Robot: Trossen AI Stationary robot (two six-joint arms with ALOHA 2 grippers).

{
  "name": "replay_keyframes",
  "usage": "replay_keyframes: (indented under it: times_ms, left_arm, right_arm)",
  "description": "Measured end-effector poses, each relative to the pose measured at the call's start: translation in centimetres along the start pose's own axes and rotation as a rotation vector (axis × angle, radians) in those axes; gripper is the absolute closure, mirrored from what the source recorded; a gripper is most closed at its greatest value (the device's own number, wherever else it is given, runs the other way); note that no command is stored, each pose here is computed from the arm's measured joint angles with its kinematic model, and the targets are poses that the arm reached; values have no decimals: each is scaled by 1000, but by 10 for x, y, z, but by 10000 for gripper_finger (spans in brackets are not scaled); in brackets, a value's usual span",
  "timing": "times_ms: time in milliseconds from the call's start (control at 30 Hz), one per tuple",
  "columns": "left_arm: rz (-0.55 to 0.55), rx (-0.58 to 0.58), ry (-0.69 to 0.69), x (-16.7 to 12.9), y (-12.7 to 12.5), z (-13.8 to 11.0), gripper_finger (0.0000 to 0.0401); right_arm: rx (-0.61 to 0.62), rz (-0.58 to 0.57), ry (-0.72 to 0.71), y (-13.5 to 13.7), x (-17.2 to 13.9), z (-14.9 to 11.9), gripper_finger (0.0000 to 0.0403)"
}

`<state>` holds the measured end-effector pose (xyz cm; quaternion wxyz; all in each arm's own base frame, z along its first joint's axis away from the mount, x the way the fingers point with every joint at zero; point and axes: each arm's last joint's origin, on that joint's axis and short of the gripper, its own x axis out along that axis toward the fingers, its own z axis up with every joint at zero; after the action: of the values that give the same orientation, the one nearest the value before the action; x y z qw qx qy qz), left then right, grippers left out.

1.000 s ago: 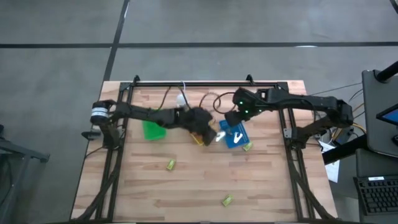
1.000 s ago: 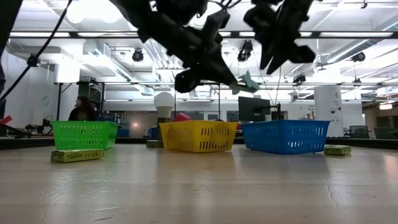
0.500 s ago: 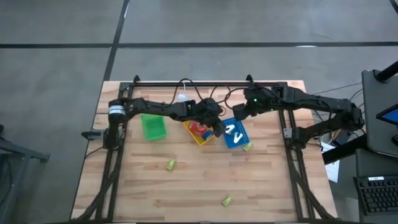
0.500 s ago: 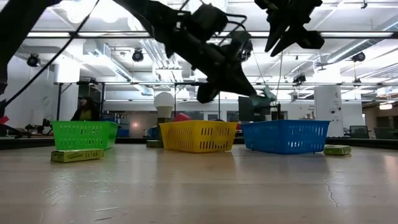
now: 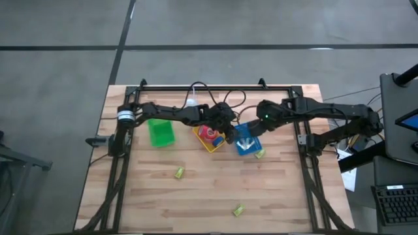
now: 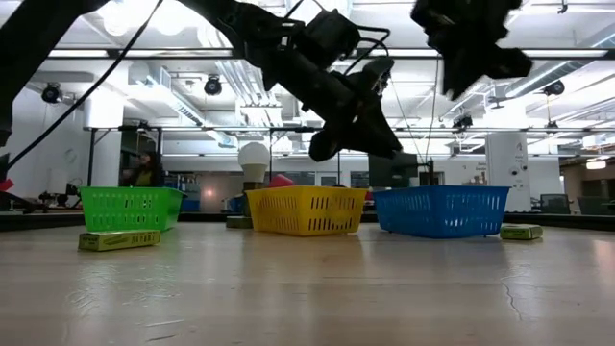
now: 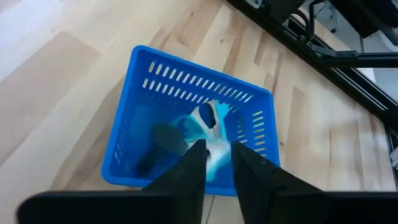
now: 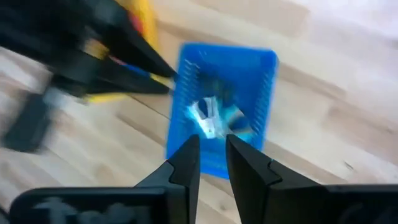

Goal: Pick and place Stapler, Stapler remover, tape
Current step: Put the top right staple box into the green basket

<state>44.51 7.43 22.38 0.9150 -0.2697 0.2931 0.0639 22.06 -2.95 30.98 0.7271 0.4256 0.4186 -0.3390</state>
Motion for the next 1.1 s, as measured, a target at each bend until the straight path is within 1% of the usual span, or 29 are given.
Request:
replay_keyframes:
  times_ms: [67, 200, 300, 433, 533, 600, 700, 800, 933, 1000, 1100]
  left_arm:
    - [-2, 4, -2, -4, -2, 2, 307]
    - [-10, -14, 20, -14, -6, 4, 280]
    - [-22, -1, 24, -22, -10, 6, 269]
    - [-57, 36, 54, -35, -15, 6, 264]
    - [-92, 53, 96, -44, -19, 6, 264]
    - [-90, 58, 120, -47, -19, 4, 263]
    - [-89, 57, 131, -51, -21, 3, 264]
    - [-93, 66, 123, -52, -21, 4, 266]
    - [-93, 67, 130, -51, -22, 2, 265]
    - [-94, 69, 130, -51, -22, 2, 267]
    - [-88, 58, 149, -50, -22, -2, 268]
  right_arm:
    - [-18, -25, 34, -3, 4, -5, 334]
    - [-21, -18, 187, -7, 12, -18, 335]
    - [-64, 2, 267, -5, 16, -31, 335]
    - [-138, 16, 331, 0, 18, -53, 335]
    - [-219, 116, 345, 13, 19, -72, 333]
    - [-252, 126, 354, 16, 20, -84, 325]
    - [-259, 58, 331, 9, 28, -94, 304]
    - [-271, -9, 334, -5, 39, -99, 270]
    - [-386, -53, 360, -21, 59, -108, 216]
    - [-426, -63, 329, -26, 68, -110, 192]
    - [-377, -131, 271, -37, 78, -111, 166]
